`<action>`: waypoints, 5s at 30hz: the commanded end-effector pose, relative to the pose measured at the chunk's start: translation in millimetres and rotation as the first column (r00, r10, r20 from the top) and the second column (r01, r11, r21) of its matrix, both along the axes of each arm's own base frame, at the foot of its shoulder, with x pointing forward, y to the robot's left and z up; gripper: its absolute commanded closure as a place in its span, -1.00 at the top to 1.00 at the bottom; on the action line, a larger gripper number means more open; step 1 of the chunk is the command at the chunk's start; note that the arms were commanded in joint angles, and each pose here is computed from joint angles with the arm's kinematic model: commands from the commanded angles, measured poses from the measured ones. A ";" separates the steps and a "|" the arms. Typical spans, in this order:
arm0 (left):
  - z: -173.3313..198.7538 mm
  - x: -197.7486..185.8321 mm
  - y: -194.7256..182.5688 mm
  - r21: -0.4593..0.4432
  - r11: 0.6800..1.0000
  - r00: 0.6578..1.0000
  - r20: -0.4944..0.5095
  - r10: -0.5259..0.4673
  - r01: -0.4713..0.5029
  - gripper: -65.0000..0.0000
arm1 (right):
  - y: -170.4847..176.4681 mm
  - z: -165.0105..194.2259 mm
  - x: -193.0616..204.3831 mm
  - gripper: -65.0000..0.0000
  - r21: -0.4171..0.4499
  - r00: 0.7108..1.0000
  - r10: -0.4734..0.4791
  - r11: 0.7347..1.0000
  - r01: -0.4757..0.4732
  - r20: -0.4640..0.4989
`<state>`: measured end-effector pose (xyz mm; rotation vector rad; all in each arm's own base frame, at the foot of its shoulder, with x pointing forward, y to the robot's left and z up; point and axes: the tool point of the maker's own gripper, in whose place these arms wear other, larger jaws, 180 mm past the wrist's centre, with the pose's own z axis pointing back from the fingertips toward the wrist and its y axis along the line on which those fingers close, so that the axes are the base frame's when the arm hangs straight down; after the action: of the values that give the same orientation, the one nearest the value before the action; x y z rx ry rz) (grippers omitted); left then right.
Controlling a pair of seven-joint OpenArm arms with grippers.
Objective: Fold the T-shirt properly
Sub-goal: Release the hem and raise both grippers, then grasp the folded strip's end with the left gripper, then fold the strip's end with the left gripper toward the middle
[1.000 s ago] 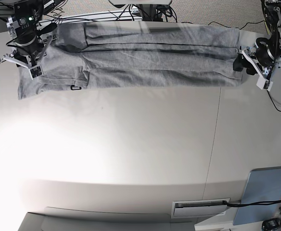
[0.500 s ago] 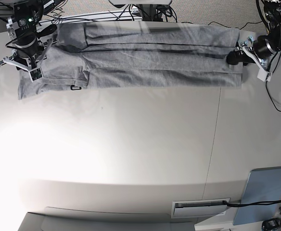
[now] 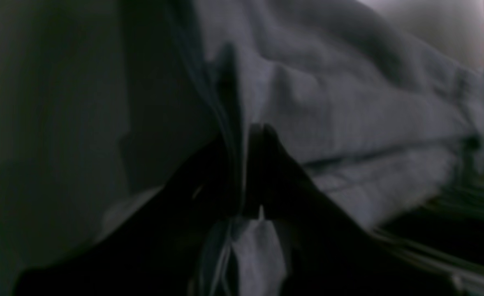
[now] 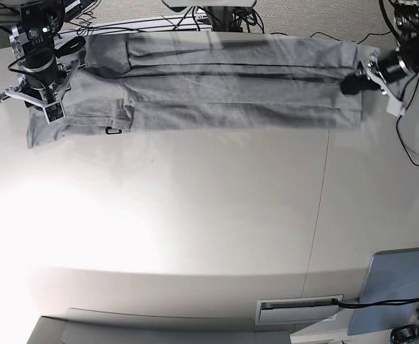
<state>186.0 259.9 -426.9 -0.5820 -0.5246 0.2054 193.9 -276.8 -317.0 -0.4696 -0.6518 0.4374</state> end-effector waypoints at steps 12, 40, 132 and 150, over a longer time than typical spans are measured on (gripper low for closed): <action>81.8 29.8 16.4 0.321 0.946 0.981 0.166 -0.096 0.038 -1.00 | 2.3 15.1 12.0 -0.56 -0.012 0.996 0.038 0.999 -0.038 0.076; 94.9 14.6 -269.6 0.016 0.901 0.866 0.267 -0.422 0.434 -1.00 | 2.0 14.5 11.3 -0.56 -0.009 0.997 0.034 0.999 -0.034 0.073; 54.0 37.9 -285.9 0.260 0.859 0.817 0.278 -0.505 0.442 -1.00 | 1.0 23.7 18.6 -0.56 -0.058 0.990 0.069 0.996 -0.062 0.123; 66.8 77.1 -303.8 0.196 0.915 0.815 0.417 -0.403 0.353 -1.00 | -1.6 21.4 15.8 -0.56 -0.062 0.993 0.055 0.997 -0.049 0.104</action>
<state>253.4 -39.0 -376.4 -0.5866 -0.7910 -0.3564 204.2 -276.9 -306.4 -0.5129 -0.7201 0.4772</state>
